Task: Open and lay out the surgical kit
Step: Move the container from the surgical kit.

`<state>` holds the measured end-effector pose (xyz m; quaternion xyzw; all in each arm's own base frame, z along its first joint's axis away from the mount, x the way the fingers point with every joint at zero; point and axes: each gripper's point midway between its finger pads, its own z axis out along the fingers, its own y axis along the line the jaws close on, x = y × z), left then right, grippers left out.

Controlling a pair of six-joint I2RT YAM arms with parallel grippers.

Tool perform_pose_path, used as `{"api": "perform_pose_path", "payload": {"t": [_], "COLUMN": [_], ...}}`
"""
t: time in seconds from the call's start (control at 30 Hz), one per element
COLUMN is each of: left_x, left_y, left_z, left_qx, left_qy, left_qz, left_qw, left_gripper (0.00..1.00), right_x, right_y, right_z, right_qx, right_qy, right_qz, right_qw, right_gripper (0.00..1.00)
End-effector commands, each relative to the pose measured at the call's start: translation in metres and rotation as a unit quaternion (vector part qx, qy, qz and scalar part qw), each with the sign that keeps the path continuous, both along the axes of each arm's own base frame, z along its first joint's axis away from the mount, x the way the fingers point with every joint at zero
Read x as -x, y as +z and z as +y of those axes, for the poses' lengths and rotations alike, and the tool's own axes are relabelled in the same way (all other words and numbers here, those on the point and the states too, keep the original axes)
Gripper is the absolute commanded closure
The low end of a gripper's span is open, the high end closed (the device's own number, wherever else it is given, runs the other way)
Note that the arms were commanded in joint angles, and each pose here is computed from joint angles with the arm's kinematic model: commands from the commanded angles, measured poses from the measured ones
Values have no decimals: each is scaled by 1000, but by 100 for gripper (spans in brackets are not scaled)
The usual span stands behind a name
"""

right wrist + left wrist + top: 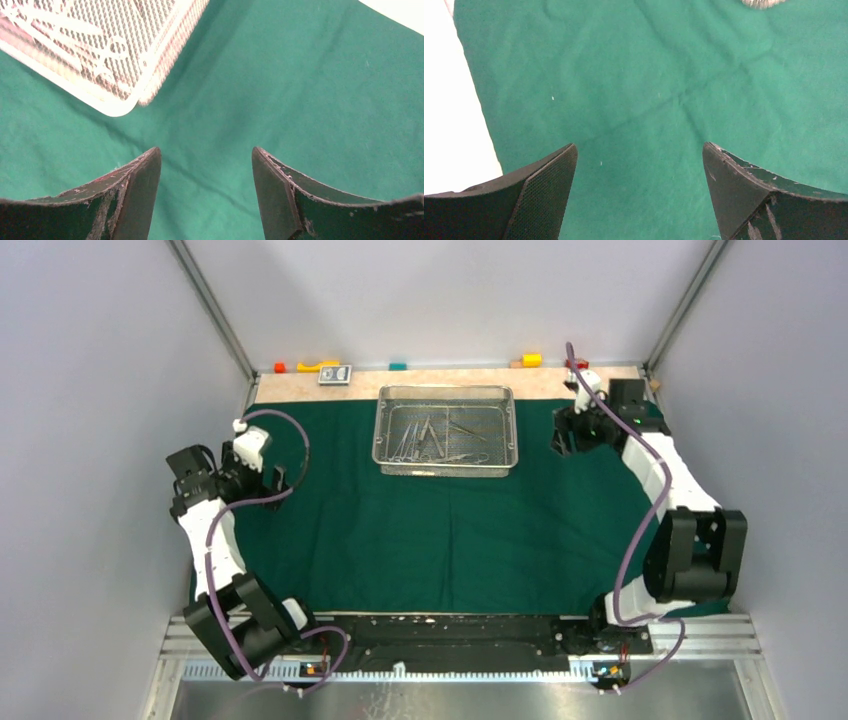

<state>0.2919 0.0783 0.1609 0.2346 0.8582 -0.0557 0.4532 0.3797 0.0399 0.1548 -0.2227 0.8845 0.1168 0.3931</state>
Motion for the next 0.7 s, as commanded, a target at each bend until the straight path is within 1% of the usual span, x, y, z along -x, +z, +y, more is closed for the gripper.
{"api": "perform_pose_path", "payload": {"t": [0.0, 0.17, 0.37, 0.53, 0.67], "left_x": [-33, -45, -55, -61, -64], "left_y": [30, 30, 30, 25, 22], "left_z": [-15, -16, -18, -23, -28], "left_qx": [99, 129, 154, 164, 168], "left_qy": [19, 31, 38, 37, 37], "left_qz": [-71, -74, -69, -63, -59], "left_qw": [992, 988, 985, 984, 983], "left_gripper": [1, 1, 1, 1, 1], "right_x": [-58, -101, -140, -150, -151], "right_y": [27, 18, -9, -44, -66], "right_z": [44, 82, 100, 112, 114], "right_qx": [-55, -55, -61, -75, -71], "right_qy": [-34, -40, -57, -62, -75], "right_qz": [-40, -35, -6, 39, 61], "right_qw": [997, 997, 997, 994, 993], "right_gripper": [34, 34, 37, 42, 48]}}
